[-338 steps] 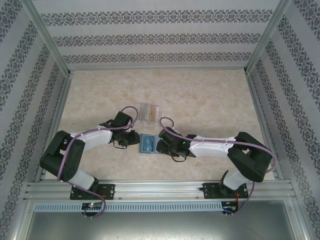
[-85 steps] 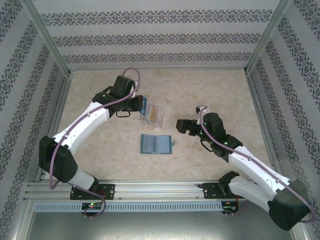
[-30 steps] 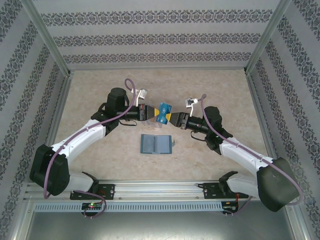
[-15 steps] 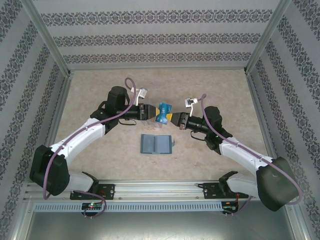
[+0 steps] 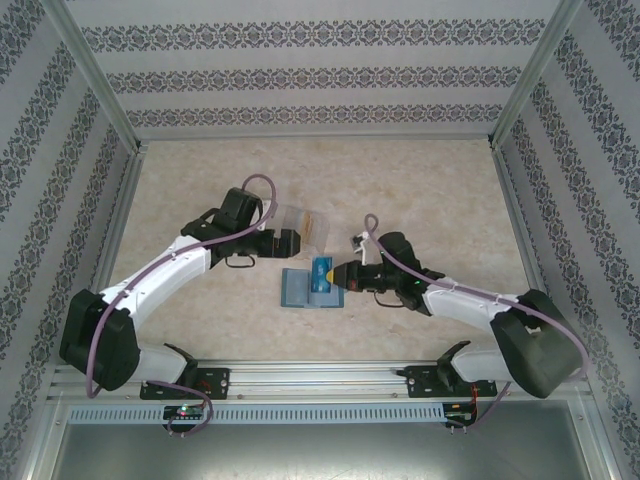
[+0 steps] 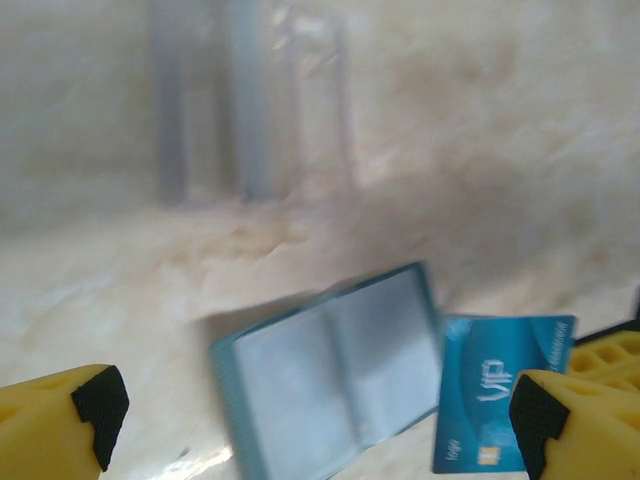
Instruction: Put the credit cards into the card holder
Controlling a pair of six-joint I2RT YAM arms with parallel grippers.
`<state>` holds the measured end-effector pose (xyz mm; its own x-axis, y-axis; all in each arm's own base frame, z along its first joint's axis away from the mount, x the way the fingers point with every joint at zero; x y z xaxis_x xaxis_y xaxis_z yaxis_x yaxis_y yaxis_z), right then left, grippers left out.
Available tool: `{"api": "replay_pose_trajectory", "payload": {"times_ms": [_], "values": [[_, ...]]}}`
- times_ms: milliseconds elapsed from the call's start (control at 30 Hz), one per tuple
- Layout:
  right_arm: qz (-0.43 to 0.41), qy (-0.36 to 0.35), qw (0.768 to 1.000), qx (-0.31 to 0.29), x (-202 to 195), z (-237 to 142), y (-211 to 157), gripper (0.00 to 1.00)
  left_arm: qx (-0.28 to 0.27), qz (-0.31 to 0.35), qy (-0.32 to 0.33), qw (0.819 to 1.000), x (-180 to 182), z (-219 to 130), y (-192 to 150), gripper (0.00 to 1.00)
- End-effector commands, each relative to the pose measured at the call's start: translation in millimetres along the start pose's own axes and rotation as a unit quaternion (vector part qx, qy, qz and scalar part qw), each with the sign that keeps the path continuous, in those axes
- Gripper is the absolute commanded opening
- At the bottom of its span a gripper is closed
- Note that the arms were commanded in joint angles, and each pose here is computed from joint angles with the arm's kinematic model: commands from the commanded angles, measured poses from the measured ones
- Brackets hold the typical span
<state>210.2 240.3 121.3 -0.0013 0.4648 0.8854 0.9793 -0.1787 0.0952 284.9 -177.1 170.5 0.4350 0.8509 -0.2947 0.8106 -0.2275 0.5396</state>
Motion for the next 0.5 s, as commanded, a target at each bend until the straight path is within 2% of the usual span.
{"api": "replay_pose_trajectory", "payload": {"times_ms": [0,133,200,233,333,467], "values": [[0.006,-0.032,0.999,0.028,-11.1,13.6,-8.3,0.00,0.073,0.001,0.048,0.996,15.1,11.3,-40.4,1.00],[0.033,-0.047,0.997,0.045,-22.4,25.0,-7.4,0.00,0.103,0.006,0.069,0.992,18.6,18.1,-57.9,0.99],[0.043,-0.051,0.997,0.047,-26.0,28.4,-5.4,0.00,0.134,0.018,0.099,0.986,23.3,21.5,-67.7,0.93],[0.048,-0.050,0.996,0.049,-26.6,29.6,-4.1,0.00,0.147,0.023,0.104,0.983,24.4,24.5,-72.3,0.87],[0.057,-0.044,0.996,0.055,-25.6,32.6,-0.7,0.00,0.170,0.031,0.109,0.979,25.9,34.8,-80.2,0.80],[0.081,-0.040,0.994,0.063,-27.2,35.0,4.7,0.00,0.195,0.044,0.138,0.970,30.4,44.3,-87.4,0.77]]}}
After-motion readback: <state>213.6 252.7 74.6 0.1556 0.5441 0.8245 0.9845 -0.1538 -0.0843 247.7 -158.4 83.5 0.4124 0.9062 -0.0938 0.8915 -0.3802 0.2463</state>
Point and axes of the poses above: each hand's point on the last joint's axis, 136 mm out from that joint toward the fingers, its own z axis out along the fingers, its own x axis along the line the jaws close on, y = z × x, the point moved 4 cm from there along -z, back along the fingers, and after that the axes turned 15 degrees about z, right-handed, at the moved point
